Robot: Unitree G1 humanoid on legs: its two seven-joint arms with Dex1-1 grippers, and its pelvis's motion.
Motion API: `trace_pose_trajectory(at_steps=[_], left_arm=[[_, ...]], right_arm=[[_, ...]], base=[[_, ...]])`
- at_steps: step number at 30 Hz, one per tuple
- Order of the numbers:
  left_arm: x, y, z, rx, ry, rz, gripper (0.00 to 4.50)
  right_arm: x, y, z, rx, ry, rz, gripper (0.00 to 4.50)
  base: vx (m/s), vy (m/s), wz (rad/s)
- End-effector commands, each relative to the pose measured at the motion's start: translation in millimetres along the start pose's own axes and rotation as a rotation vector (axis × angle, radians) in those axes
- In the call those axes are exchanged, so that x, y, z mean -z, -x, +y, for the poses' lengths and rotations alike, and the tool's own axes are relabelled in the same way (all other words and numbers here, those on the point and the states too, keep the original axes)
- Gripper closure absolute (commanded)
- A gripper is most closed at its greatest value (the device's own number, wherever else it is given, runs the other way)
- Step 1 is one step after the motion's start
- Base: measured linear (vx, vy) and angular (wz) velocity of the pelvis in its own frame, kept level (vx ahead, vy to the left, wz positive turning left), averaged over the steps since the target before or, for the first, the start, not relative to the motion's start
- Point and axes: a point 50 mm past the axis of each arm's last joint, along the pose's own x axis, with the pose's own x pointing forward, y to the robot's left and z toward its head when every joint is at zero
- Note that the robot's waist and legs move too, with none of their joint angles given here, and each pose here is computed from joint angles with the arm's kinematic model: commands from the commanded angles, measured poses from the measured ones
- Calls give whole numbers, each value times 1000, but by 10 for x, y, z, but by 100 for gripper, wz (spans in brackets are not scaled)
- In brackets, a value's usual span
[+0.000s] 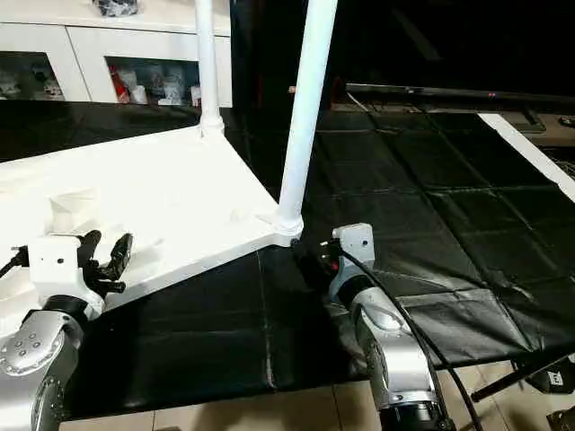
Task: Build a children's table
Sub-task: Rotate leg to tighten
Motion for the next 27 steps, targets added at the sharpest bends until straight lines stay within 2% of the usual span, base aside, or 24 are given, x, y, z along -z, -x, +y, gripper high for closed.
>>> trace_pose_trajectory(at_steps=[1,27], left_arm=[[-3,-3,-9,6,2,-7,203],[-3,-3,-9,6,2,-7,203]], right_arm=[[-44,-12,-9,-7,7,-7,0],[-44,-12,-9,-7,7,-7,0]], base=[[0,0,0],[0,0,0]])
